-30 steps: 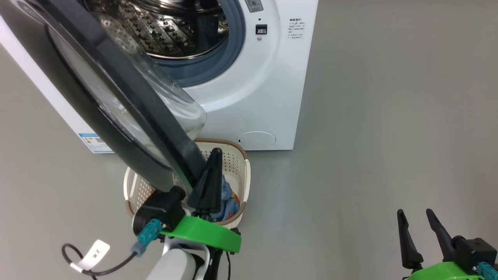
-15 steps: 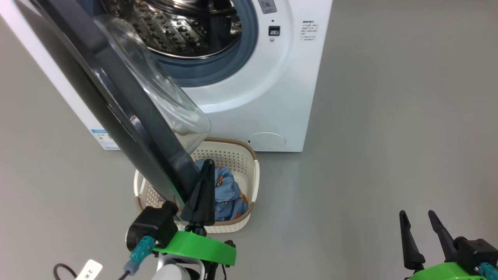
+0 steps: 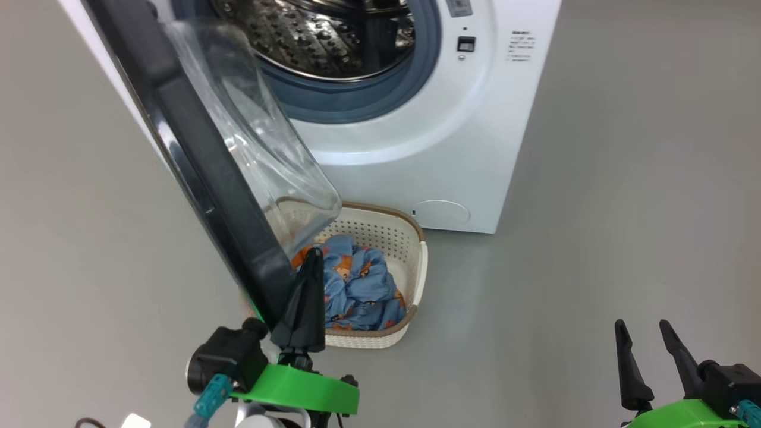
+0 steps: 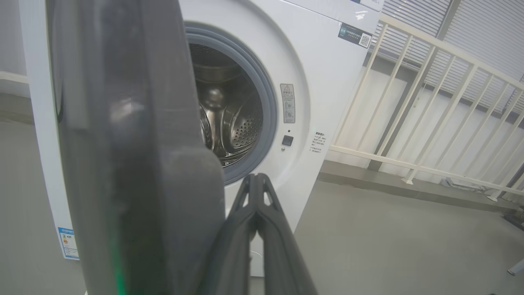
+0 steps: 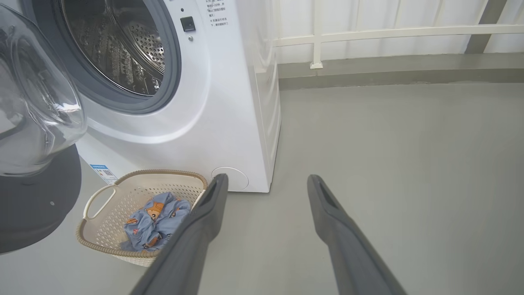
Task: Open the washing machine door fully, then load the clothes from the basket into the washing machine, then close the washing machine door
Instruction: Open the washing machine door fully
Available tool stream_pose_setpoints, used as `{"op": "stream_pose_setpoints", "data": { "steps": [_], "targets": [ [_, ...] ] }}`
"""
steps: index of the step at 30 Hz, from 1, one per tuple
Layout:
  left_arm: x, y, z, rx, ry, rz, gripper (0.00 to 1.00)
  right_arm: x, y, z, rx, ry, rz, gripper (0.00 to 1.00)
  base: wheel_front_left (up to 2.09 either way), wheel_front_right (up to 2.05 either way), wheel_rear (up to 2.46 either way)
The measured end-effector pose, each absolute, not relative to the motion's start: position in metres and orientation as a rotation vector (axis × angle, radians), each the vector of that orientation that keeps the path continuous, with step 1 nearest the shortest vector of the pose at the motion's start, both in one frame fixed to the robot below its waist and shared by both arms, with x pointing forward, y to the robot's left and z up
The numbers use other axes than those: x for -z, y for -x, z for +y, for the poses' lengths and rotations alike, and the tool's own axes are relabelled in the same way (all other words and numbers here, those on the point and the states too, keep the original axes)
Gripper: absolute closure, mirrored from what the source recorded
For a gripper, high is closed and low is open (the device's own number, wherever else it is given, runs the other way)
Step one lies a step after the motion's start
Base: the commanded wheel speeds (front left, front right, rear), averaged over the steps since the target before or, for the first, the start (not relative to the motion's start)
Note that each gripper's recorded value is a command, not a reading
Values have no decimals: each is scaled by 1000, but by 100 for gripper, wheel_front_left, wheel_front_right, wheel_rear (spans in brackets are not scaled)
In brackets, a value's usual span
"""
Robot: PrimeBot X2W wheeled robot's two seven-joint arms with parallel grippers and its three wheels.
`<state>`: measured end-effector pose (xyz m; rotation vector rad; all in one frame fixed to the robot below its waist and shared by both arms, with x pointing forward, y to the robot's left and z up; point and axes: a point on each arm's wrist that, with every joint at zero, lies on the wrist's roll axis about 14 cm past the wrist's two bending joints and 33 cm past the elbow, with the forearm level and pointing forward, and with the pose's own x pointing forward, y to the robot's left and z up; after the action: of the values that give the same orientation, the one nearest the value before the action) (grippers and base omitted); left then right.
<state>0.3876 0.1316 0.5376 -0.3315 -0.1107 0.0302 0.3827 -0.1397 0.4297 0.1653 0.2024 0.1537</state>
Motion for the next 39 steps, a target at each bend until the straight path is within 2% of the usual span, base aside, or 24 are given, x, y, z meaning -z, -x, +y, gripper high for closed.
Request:
{"op": "stream_pose_setpoints", "data": {
  "steps": [25, 39],
  "targets": [
    [-521, -344, 215, -325, 275, -89, 100, -422, -404, -85, -309, -161, 234, 0, 0, 0, 0],
    [-508, -308, 302, -605, 238, -66, 100, -422, -407, -73, -347, -153, 236, 0, 0, 0, 0]
  ]
}}
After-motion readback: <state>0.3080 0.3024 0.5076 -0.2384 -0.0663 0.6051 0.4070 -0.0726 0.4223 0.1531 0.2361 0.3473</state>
